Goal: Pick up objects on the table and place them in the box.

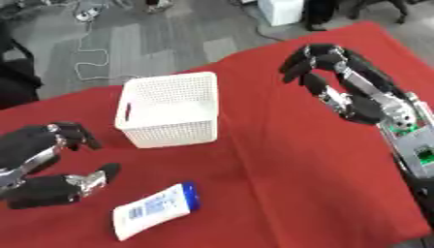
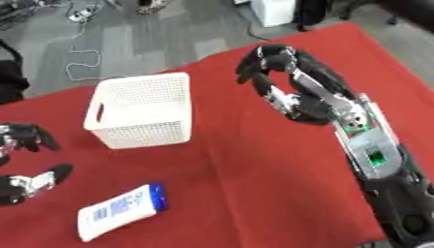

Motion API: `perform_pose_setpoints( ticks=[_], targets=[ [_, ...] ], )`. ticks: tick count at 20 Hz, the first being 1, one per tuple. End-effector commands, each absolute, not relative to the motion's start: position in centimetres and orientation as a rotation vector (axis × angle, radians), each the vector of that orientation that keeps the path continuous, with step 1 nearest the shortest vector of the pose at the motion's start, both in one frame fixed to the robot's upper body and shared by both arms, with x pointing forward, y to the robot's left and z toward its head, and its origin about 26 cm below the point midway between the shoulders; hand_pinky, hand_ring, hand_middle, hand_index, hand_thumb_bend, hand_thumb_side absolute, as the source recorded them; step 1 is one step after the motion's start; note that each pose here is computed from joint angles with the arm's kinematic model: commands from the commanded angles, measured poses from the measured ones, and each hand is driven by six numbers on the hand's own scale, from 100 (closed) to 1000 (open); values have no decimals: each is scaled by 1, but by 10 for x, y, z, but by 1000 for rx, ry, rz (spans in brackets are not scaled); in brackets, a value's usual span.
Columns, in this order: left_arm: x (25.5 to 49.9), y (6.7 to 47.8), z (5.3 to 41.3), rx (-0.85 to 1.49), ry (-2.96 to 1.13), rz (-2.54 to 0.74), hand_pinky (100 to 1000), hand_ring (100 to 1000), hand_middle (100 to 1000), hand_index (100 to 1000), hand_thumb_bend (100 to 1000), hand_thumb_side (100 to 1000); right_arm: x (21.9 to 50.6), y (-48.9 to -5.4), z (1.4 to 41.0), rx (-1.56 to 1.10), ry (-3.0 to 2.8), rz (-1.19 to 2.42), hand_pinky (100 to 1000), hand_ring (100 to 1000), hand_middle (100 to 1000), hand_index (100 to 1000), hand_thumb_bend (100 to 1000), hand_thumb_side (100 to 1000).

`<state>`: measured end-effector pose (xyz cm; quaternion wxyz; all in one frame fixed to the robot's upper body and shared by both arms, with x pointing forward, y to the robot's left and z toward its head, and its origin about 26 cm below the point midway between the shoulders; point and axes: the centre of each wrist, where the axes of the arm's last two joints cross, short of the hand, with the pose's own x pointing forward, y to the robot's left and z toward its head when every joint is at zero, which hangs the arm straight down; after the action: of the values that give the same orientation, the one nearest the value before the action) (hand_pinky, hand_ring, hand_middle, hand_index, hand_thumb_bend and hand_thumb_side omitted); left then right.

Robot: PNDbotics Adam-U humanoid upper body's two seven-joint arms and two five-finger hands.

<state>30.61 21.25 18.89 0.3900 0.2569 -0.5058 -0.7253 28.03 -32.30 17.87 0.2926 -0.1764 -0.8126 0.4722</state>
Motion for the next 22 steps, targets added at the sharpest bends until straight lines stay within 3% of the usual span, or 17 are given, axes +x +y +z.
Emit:
perform_pose_setpoints(
  ticks=[1, 22],
  targets=[
    [309, 214, 192, 680, -1238, -1890, 747, 761, 789, 822, 286, 1000, 279, -324, 190, -493, -2184, 1285, 463, 636, 677, 685, 113, 998],
    [326, 210, 159, 635, -1107, -1922, 753, 780, 816, 849, 349, 1000, 280, -323, 193, -500, -2184, 1297, 463, 637, 679, 685, 110, 1000]
  ],
)
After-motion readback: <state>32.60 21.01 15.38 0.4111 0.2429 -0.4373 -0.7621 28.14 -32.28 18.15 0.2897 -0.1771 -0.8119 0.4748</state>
